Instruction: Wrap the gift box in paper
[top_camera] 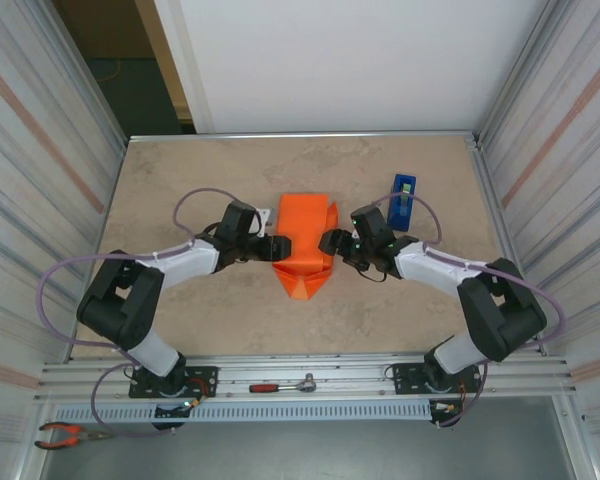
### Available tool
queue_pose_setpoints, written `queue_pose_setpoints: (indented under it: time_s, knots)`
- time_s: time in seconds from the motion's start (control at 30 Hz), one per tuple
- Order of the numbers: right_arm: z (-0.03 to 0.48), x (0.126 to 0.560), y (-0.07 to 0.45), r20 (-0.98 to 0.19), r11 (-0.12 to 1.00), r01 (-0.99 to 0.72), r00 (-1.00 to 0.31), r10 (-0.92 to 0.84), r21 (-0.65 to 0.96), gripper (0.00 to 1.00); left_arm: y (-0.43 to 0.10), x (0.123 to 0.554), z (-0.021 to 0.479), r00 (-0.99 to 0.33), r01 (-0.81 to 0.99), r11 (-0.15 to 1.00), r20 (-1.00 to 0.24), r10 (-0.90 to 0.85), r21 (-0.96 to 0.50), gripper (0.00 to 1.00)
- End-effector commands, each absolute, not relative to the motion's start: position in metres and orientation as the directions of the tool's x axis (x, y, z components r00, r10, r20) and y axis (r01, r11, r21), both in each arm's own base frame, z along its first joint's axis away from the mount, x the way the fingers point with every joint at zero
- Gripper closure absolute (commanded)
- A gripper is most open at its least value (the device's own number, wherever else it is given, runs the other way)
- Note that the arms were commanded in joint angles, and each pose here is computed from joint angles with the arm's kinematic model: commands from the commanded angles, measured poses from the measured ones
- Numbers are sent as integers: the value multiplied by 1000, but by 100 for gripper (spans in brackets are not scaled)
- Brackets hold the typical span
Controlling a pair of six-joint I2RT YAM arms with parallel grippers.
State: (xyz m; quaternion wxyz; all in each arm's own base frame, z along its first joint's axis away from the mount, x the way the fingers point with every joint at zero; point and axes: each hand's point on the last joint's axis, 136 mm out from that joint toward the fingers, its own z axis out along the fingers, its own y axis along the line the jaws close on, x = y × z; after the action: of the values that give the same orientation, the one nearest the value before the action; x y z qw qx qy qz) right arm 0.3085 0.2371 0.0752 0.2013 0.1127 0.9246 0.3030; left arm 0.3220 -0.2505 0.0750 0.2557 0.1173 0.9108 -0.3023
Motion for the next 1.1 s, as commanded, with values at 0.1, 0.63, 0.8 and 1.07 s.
queue_pose_setpoints:
  time_s: [0.1, 0.63, 0.8, 1.07]
  knots:
    - [76, 304, 254, -307, 788, 14, -917, 256, 615, 39, -258, 299, 79, -844, 357, 769, -536, 22, -530, 37]
    - [109, 287, 216, -390, 835, 32, -873, 291, 550, 24, -238, 292, 112, -777, 337, 819, -628, -37, -465, 30]
    - [115, 270, 200, -437, 851, 40, -845, 309, 524, 22, -231, 305, 136, -733, 377, 834, -681, 3, -403, 21]
    - [108, 228, 226, -497, 839, -52, -825, 270, 542, 29, -235, 327, 159, -680, 432, 850, -728, 88, -301, 7]
